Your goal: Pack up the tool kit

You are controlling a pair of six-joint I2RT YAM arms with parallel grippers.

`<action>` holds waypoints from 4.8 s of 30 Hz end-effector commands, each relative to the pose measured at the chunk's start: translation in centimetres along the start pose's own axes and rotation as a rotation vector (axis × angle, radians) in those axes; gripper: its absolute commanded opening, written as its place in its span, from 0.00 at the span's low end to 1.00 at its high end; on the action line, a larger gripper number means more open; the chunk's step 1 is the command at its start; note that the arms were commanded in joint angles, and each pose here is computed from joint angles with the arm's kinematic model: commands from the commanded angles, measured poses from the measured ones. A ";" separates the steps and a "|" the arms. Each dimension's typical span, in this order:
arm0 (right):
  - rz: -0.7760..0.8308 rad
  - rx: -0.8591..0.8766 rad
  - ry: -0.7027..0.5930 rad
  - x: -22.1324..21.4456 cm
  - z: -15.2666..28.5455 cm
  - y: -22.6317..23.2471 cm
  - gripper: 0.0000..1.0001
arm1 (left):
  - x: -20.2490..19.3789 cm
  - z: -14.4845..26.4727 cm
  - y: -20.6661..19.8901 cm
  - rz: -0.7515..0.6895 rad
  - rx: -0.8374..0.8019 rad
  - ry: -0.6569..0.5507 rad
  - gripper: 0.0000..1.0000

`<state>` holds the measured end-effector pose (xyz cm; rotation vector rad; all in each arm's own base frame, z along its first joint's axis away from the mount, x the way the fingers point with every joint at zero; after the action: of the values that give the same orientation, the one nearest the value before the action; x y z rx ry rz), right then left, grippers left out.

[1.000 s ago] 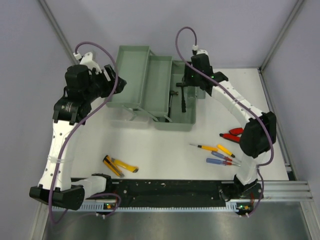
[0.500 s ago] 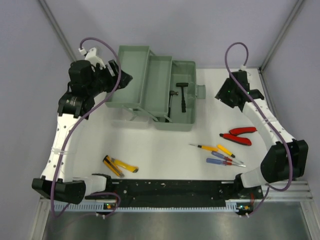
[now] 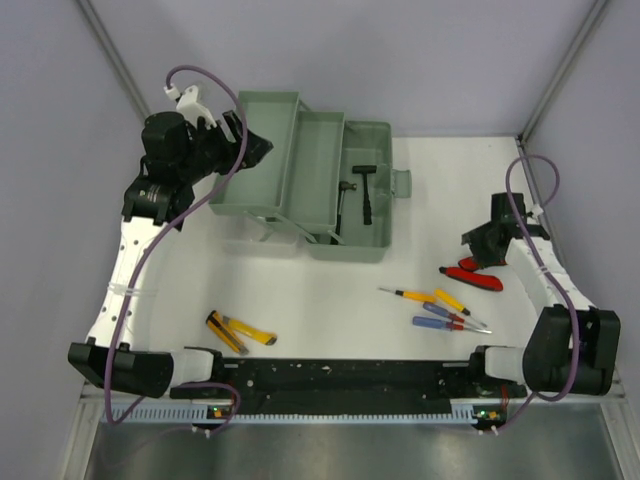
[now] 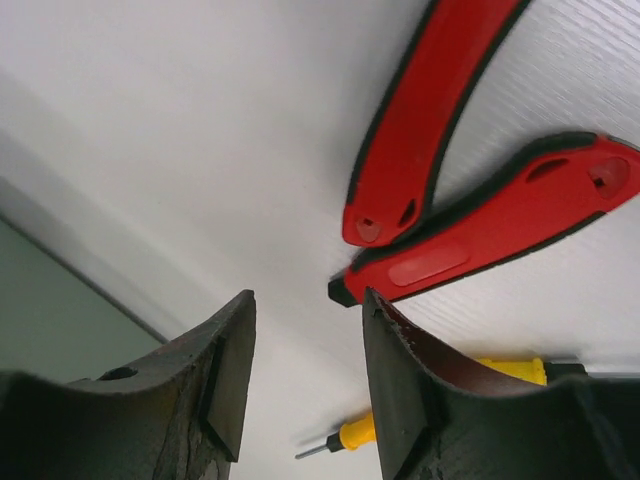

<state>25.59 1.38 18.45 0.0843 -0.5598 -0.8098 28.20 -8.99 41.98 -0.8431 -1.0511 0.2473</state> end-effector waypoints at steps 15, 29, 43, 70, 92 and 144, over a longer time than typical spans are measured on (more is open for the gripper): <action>-0.325 -0.243 0.021 -0.9 -2.3 -4.8 0.39 | 1.3 0.7 0.4 -0.053 0.083 -0.078 0.74; -0.358 -0.359 0.082 -1.9 -3.9 -5.6 0.39 | 1.3 1.2 0.8 -0.063 0.109 -0.083 0.75; -0.326 -0.393 0.110 -1.1 -5.5 -5.3 0.42 | 1.4 1.5 1.1 -0.064 0.124 -0.090 0.75; -0.261 -0.256 0.045 1.7 -3.2 -3.1 0.10 | 1.7 1.7 1.3 -0.064 0.132 -0.102 0.76; 0.542 0.802 -0.304 1.5 10.6 24.2 0.17 | 1.5 3.0 0.6 -0.066 0.102 -0.109 0.75; 0.773 0.814 -0.371 -7.4 11.1 32.8 0.47 | 0.5 4.5 0.9 -0.074 0.140 -0.094 0.76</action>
<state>39.71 33.99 24.90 0.4672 -0.9244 0.2064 25.24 -6.24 41.60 -0.6809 -1.0756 0.3084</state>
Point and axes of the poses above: each gripper's point midway between its finger pads, its own z axis back along the fingers, its own y axis along the line the jaws close on, x = y × z, the point moved 10 cm from there along z, back along the fingers, and after that the axes turned 15 degrees about z, right-handed, at the moved point
